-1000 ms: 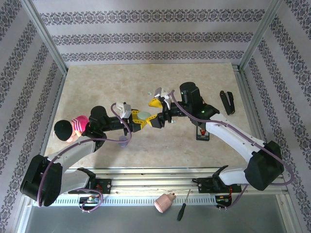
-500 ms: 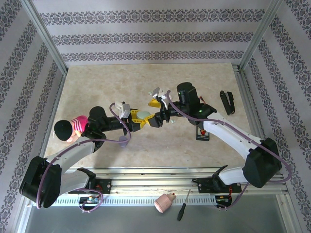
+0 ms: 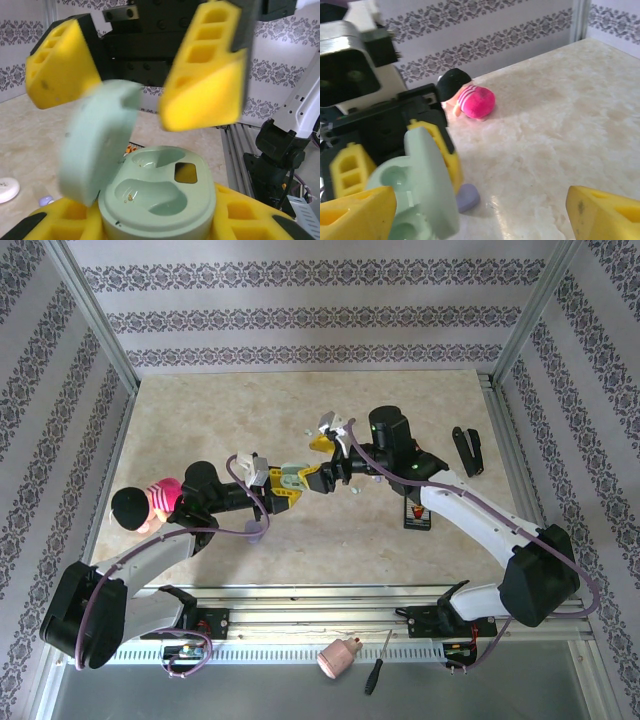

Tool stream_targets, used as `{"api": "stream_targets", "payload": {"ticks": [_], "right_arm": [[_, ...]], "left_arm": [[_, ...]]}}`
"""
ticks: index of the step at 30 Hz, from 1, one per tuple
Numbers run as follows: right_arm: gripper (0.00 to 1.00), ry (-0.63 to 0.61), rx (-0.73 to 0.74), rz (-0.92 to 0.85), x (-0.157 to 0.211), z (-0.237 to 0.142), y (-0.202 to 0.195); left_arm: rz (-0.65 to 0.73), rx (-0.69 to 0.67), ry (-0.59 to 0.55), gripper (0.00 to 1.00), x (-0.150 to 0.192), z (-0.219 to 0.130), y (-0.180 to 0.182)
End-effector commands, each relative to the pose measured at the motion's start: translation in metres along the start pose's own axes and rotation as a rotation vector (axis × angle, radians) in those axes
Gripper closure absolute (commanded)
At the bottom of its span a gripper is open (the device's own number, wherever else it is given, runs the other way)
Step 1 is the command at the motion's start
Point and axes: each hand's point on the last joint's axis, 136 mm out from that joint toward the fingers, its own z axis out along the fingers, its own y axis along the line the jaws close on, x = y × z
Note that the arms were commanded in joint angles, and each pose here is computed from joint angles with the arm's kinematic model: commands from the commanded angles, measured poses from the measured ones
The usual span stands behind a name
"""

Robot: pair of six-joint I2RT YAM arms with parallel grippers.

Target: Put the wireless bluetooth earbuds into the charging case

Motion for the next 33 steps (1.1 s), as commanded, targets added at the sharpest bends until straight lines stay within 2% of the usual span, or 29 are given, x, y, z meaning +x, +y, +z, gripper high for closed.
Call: {"api": "stream_targets", "payload": {"ticks": [1,11,17,20,27,31,33], "right_arm": [[0.13,-0.054,0.061,-0.023,-0.023,-0.007,-0.010],[0.13,-0.069,0.011,-0.032,-0.029,-0.011,0.002],[0.10,-0.106,0.023,-0.029,-0.032,-0.027,0.011],[0.02,-0.123,0.128,0.023,-0.027,-0.044,-0.005],[0.02,-0.171,0.349,0.255,0.001,-0.088,-0.056],[0.02,-0.127,0.465,0.370,0.032,-0.094,-0.088],[0.06,-0.078,0.531,0.426,0.053,-0.093,-0.103]], "left_arm": [[0.096,0.052,-0.041,0.87,-0.014,-0.002,-0.015],[0.111,0.027,-0.050,0.87,-0.013,-0.002,-0.011],[0.123,-0.061,-0.071,0.85,-0.012,-0.003,0.004],[0.129,-0.118,-0.072,0.83,-0.008,-0.004,0.014],[0.130,-0.172,-0.095,0.83,-0.006,-0.006,0.026],[0.133,-0.189,-0.104,0.83,-0.006,-0.007,0.030],[0.134,-0.192,-0.104,0.83,-0.006,-0.008,0.031]]}}
